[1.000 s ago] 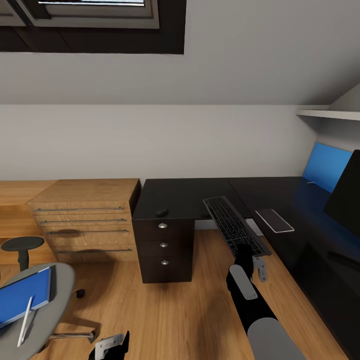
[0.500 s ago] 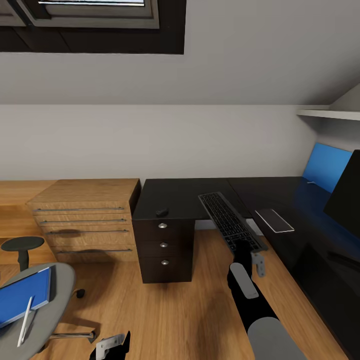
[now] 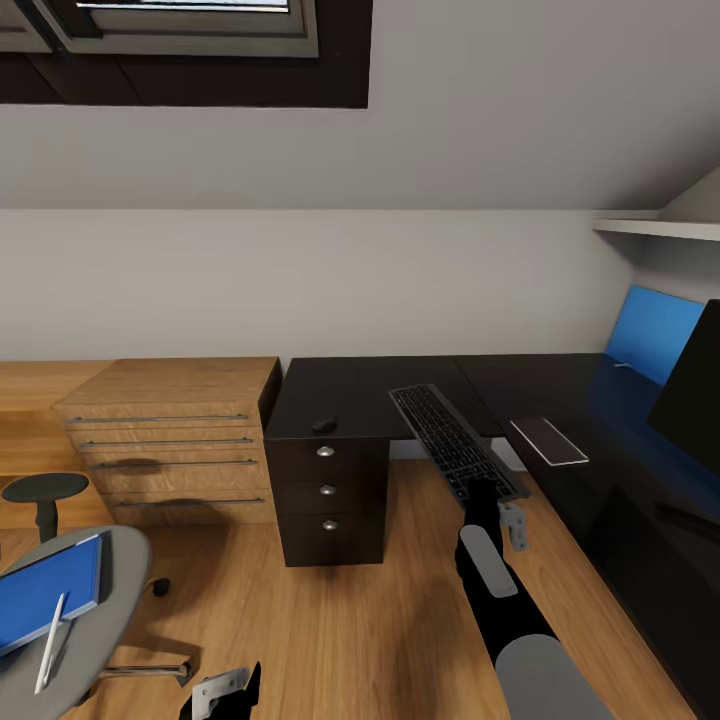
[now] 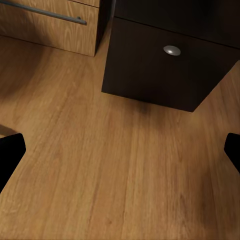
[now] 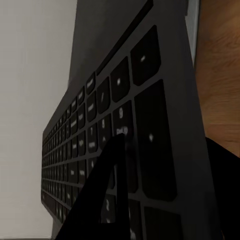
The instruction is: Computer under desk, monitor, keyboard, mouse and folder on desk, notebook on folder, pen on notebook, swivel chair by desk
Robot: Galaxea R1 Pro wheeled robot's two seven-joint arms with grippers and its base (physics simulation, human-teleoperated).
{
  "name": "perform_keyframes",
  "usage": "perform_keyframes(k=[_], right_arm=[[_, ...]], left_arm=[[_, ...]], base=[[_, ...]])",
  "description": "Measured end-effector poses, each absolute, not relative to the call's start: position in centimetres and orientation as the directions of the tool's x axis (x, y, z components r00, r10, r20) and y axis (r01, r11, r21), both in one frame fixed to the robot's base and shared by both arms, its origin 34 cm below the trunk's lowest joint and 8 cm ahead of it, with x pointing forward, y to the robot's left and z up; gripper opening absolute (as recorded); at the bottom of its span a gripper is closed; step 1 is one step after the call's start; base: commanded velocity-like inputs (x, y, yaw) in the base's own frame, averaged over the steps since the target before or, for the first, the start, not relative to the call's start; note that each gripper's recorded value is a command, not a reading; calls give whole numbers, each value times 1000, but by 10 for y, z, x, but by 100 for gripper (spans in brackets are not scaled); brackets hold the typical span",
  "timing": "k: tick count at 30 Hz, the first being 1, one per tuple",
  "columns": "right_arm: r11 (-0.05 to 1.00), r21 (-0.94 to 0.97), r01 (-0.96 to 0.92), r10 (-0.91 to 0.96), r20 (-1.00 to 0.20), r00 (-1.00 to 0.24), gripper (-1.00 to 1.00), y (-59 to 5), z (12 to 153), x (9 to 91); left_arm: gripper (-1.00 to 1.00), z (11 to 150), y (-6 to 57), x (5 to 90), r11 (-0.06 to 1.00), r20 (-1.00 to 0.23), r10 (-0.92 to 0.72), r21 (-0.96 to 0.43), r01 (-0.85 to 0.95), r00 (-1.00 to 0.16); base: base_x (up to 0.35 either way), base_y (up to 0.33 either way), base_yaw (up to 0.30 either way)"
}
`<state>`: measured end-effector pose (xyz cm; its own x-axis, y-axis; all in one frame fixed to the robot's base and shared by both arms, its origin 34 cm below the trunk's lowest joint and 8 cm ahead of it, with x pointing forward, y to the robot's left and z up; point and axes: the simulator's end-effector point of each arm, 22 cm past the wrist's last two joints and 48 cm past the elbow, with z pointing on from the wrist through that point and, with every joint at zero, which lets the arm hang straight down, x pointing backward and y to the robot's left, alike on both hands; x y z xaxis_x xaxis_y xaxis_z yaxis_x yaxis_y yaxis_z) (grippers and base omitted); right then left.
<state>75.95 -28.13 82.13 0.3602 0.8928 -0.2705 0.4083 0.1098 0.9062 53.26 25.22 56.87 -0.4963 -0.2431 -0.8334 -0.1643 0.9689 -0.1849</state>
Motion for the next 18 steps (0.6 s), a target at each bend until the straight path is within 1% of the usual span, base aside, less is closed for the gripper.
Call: perform_keyframes(k=[3, 6, 18], right_arm=[[108, 907, 407, 894, -268, 358, -100, -281, 821, 760], [108, 906, 409, 895, -268, 357, -100, -281, 819, 759], [108, 899, 425, 896, -273, 350, -100, -279, 812, 757]], left_arm=[[100, 569, 253, 533, 969, -834, -243, -184, -164, -496], [100, 569, 252, 533, 969, -834, -243, -184, -164, -496], [100, 569, 253, 533, 969, -834, -243, -184, -164, -495]], base=[[14, 11, 0], [135, 114, 0], [239, 135, 0]])
